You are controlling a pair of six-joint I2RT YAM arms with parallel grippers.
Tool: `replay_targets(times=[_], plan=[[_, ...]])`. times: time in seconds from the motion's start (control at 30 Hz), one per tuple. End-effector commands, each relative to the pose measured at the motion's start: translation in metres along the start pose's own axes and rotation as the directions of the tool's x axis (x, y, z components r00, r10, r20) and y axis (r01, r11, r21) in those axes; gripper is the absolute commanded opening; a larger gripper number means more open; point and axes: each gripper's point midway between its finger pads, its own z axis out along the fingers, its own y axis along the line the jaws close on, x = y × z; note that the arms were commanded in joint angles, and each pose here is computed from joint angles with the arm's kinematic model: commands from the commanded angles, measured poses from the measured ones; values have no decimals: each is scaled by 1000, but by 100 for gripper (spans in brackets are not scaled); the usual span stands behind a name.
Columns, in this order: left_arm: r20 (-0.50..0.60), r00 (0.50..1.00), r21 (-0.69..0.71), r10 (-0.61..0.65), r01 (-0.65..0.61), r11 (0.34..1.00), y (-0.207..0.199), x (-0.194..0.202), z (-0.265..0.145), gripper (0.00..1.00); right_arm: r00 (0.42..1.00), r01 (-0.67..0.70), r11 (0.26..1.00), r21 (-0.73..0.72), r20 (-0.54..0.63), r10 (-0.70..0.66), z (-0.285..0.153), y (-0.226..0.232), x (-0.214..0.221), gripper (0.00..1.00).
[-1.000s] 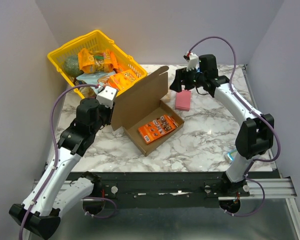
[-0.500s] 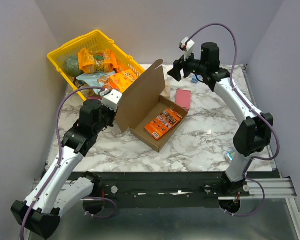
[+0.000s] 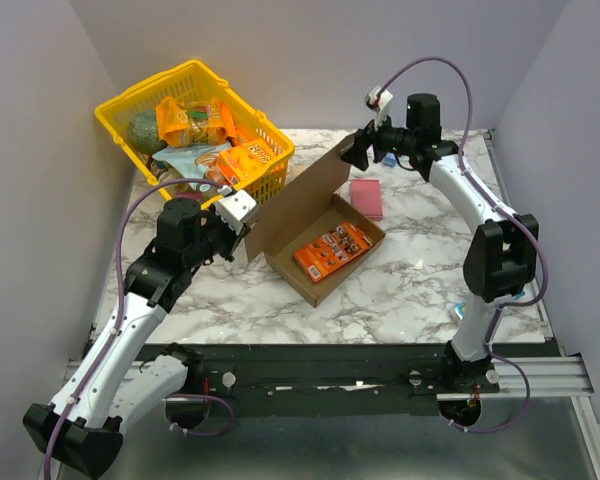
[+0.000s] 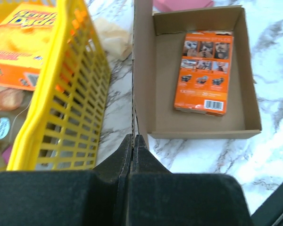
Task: Fold the paper box
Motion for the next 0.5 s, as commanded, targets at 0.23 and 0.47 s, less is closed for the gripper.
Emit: replay_targets(times=[0.23, 0.47], plan=[[17, 999, 225, 29, -32, 974, -29, -15, 1, 0, 997, -67, 995, 77, 31, 65, -62, 28, 60, 87], [-1, 1000, 276, -1, 1, 961, -15, -24, 11, 0, 996, -71, 994, 78, 64, 66, -87, 27, 71, 88]])
